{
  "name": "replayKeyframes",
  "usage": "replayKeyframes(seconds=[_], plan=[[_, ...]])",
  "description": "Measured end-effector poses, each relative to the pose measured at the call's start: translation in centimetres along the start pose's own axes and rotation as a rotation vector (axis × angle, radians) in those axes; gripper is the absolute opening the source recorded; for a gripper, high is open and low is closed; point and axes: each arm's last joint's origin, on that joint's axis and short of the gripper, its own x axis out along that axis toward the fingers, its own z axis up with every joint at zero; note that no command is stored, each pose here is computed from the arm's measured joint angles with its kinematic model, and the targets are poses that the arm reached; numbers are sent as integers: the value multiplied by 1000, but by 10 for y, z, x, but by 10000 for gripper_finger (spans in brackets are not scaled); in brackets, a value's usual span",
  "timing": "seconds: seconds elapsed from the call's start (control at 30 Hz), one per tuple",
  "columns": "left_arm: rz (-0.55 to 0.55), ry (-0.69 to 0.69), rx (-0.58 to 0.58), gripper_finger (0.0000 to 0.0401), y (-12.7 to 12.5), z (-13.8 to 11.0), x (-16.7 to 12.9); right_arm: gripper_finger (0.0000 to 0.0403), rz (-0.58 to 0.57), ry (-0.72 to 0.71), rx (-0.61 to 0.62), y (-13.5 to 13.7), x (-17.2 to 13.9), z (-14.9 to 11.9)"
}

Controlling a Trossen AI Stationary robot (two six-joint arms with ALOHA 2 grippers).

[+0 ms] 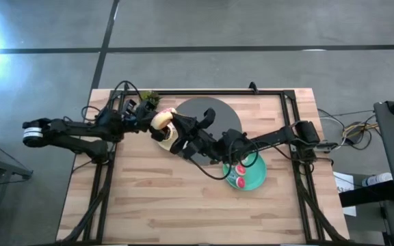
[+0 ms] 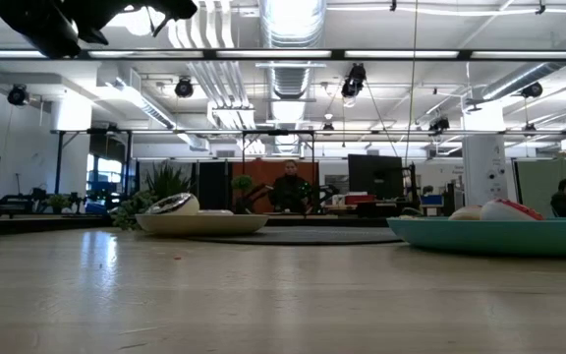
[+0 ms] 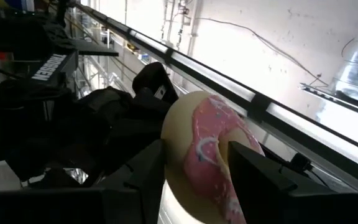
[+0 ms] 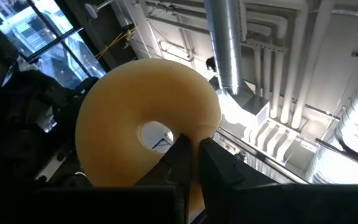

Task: Pick & Place donuts
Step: Put the large pink donut on the brown plate

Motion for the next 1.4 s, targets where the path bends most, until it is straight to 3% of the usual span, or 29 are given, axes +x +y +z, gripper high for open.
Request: replayKeyframes(seconds=[0.43, 0.8, 1.27, 1.4], plan=[[0, 53, 3, 149, -1, -2, 1, 13, -17, -69, 12, -5, 6, -5], [4, 66, 4, 149, 0, -3, 1, 13, 1, -79, 117, -1, 9, -12], [7, 37, 66, 148, 0, 1, 0, 13, -15, 59, 130, 13, 6, -19], [22, 28, 74, 129, 1, 2, 0, 13, -22, 84, 131, 13, 4, -17]])
